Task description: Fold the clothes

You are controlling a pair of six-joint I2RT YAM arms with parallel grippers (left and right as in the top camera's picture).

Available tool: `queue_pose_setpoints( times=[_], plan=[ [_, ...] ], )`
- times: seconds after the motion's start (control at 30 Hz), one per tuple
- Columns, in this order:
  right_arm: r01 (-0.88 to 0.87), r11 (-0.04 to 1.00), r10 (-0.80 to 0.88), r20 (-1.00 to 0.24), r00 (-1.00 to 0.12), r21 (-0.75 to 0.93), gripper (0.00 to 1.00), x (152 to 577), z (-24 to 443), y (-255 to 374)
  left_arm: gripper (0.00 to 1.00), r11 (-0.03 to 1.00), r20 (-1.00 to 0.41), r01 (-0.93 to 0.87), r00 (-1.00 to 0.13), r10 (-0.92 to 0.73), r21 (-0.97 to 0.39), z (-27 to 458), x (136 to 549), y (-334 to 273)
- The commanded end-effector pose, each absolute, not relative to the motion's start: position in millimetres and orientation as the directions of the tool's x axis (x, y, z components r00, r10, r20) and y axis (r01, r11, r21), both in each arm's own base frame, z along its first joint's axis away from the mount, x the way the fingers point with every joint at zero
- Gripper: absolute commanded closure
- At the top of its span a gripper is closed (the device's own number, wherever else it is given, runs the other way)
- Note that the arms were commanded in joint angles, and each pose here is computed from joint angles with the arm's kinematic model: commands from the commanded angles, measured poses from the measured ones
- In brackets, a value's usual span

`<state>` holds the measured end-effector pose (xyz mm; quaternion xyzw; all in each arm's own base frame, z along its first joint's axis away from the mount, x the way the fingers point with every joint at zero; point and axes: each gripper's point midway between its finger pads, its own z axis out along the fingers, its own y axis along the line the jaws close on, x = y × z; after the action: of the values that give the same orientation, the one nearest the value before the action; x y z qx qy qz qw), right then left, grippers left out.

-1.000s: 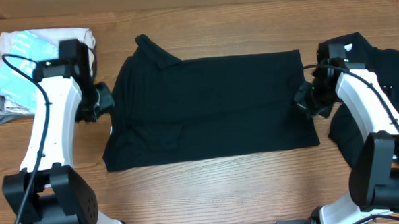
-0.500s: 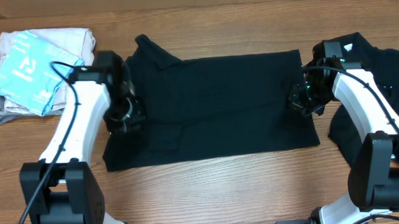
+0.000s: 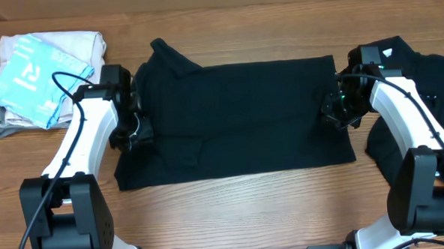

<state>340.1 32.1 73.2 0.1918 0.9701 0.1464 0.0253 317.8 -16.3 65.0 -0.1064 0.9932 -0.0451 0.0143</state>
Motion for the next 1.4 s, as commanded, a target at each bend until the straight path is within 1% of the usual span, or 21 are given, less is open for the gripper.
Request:
queue_pose_setpoints(
  times=[0.0, 0.03, 0.13, 0.2, 0.33, 0.47, 0.63, 0.7, 0.87, 0.93, 1.03, 1.13, 1.2, 1.27, 1.33, 1.37],
  plan=[
    [0.347, 0.883, 0.376, -0.034, -0.926, 0.315, 0.77, 347, 87, 33, 0.53, 0.994, -0.023, -0.083, -0.996, -0.085, -0.065, 53, 312, -12],
    [0.347, 0.883, 0.376, -0.034, -0.926, 0.315, 0.77, 347, 87, 33, 0.54, 0.994, -0.021, -0.083, -0.996, -0.084, -0.065, 50, 311, -12],
    [0.347, 0.883, 0.376, -0.034, -0.926, 0.315, 0.76, 347, 87, 33, 0.68, 0.996, -0.013, -0.068, -0.998, -0.069, -0.057, 41, 306, -11],
    [0.347, 0.883, 0.376, -0.035, -0.926, 0.315, 0.76, 347, 87, 33, 0.71, 0.997, 0.000, -0.070, -0.998, -0.070, -0.035, 37, 301, -7],
    [0.347, 0.883, 0.376, -0.035, -0.926, 0.315, 0.76, 347, 87, 33, 0.67, 0.997, 0.006, -0.079, -0.997, -0.079, -0.008, 37, 299, -1],
    [0.347, 0.883, 0.376, -0.034, -0.926, 0.315, 0.75, 347, 87, 33, 0.69, 0.996, 0.010, -0.090, -0.996, -0.090, -0.015, 37, 298, 0],
    [0.344, 0.883, 0.376, -0.045, -0.925, 0.319, 0.74, 349, 87, 33, 0.64, 0.996, 0.008, -0.087, -0.996, -0.087, -0.034, 27, 295, -4],
    [0.343, 0.883, 0.377, -0.048, -0.925, 0.319, 0.74, 350, 87, 33, 0.63, 0.995, 0.011, -0.083, -0.996, -0.083, -0.052, 20, 291, -7],
    [0.343, 0.883, 0.376, -0.048, -0.925, 0.320, 0.73, 350, 88, 33, 0.63, 0.996, 0.001, -0.081, -0.997, -0.081, -0.041, 14, 290, -5],
    [0.343, 0.883, 0.376, -0.048, -0.925, 0.320, 0.73, 350, 87, 33, 0.66, 0.996, -0.009, -0.082, -0.997, -0.082, -0.043, 14, 293, -5],
    [0.344, 0.883, 0.376, -0.045, -0.925, 0.319, 0.73, 349, 87, 33, 0.75, 0.996, -0.006, -0.082, -0.997, -0.082, -0.044, 14, 292, -5],
    [0.344, 0.883, 0.377, -0.045, -0.925, 0.319, 0.73, 349, 87, 33, 0.80, 0.995, 0.005, -0.085, -0.996, -0.085, -0.045, 14, 290, -6],
    [0.344, 0.883, 0.376, -0.045, -0.925, 0.319, 0.73, 349, 87, 33, 0.80, 0.995, 0.007, -0.090, -0.996, -0.090, -0.044, 14, 289, -5],
    [0.344, 0.883, 0.377, -0.045, -0.925, 0.319, 0.73, 349, 87, 33, 0.76, 0.995, 0.007, -0.090, -0.996, -0.089, -0.044, 14, 289, -5],
    [0.344, 0.883, 0.376, -0.044, -0.925, 0.319, 0.73, 349, 87, 33, 0.77, 0.995, 0.003, -0.090, -0.996, -0.089, -0.043, 14, 290, -5],
    [0.344, 0.883, 0.376, -0.044, -0.925, 0.319, 0.73, 349, 87, 33, 0.80, 0.995, 0.003, -0.089, -0.996, -0.089, -0.044, 14, 290, -5]
  ],
)
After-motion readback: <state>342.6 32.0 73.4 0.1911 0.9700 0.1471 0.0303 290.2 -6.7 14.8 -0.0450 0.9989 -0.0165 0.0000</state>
